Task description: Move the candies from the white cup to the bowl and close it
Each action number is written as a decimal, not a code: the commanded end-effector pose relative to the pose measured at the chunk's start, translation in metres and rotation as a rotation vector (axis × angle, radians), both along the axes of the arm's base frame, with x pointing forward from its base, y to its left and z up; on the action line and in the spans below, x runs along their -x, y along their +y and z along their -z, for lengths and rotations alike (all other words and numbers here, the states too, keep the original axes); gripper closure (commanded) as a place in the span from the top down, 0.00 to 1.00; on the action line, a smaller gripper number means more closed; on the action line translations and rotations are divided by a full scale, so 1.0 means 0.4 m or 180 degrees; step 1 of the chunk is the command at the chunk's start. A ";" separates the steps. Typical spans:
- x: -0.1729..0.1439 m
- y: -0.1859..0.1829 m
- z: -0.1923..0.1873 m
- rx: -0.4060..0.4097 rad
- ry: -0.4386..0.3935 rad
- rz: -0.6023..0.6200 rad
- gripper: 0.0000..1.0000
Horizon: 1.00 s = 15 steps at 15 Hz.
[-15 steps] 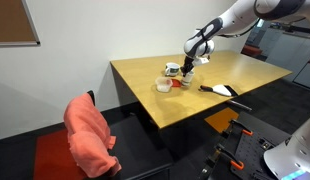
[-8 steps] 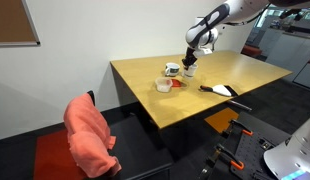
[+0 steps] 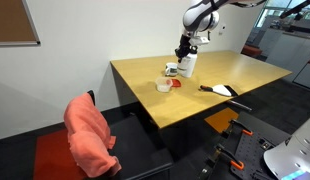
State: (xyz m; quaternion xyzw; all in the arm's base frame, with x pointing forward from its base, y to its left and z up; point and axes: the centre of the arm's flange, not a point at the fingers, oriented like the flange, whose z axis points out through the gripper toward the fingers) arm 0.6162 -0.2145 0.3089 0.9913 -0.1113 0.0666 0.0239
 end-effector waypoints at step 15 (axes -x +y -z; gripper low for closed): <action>0.005 0.253 0.020 -0.1033 -0.0398 -0.0592 0.01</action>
